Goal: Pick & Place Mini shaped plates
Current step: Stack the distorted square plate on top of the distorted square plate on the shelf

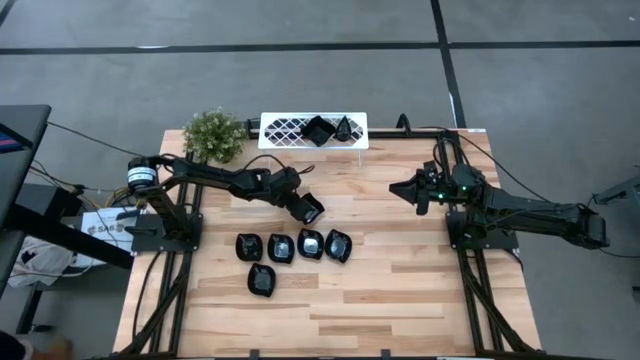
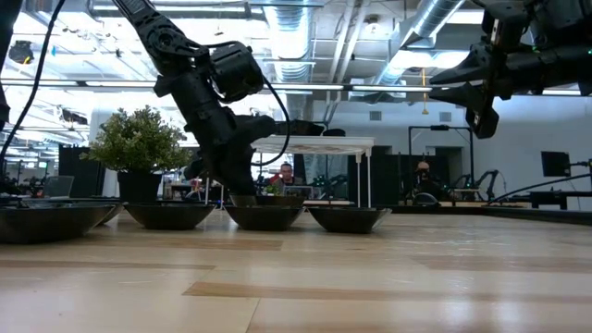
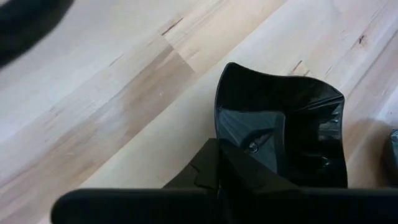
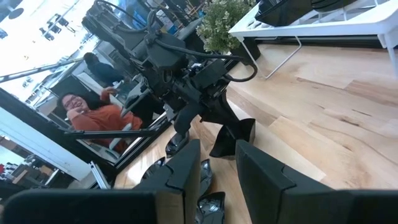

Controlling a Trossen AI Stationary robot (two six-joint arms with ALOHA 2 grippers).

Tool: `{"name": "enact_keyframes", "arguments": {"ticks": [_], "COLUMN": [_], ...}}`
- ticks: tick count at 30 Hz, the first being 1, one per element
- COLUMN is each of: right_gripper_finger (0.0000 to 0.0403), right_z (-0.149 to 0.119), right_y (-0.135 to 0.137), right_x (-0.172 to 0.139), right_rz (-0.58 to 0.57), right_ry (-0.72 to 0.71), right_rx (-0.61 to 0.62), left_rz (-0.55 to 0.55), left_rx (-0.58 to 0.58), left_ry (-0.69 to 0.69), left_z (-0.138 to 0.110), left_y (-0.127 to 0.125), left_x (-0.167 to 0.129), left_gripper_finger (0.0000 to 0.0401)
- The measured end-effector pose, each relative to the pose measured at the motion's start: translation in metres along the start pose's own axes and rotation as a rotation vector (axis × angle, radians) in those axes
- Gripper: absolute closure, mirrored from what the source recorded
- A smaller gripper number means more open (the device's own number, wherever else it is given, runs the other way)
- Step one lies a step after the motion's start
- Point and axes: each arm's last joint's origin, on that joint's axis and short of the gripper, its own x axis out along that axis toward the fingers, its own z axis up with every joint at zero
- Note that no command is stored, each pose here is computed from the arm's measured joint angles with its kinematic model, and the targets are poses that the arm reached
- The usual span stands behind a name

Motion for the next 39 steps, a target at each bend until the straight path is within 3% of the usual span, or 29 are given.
{"name": "enact_keyframes", "arguments": {"ticks": [12,24,30,39], "right_gripper_finger": [0.0305,0.0305,0.0305,0.0305], "right_z": [0.000,0.000,0.000,0.000], "right_y": [0.000,0.000,0.000,0.000], "right_x": [0.000,0.000,0.000,0.000], "right_rz": [0.000,-0.001,-0.001,-0.004], "right_ry": [0.000,0.000,0.000,-0.003], "right_rx": [0.000,0.000,0.000,0.001], "left_rz": [-0.036,-0.163,-0.181,-0.086], "left_rx": [0.016,-0.056,-0.126,-0.014], "left_ry": [-0.032,-0.393,-0.618,-0.735], "left_z": [0.005,0.040,0.065,0.128], "left_y": [-0.002,0.004,0.020,0.028], "left_x": [-0.012,-0.112,-0.146,-0.157], "left_gripper_finger": [0.0392,0.0395,0.0396,0.0395]}}
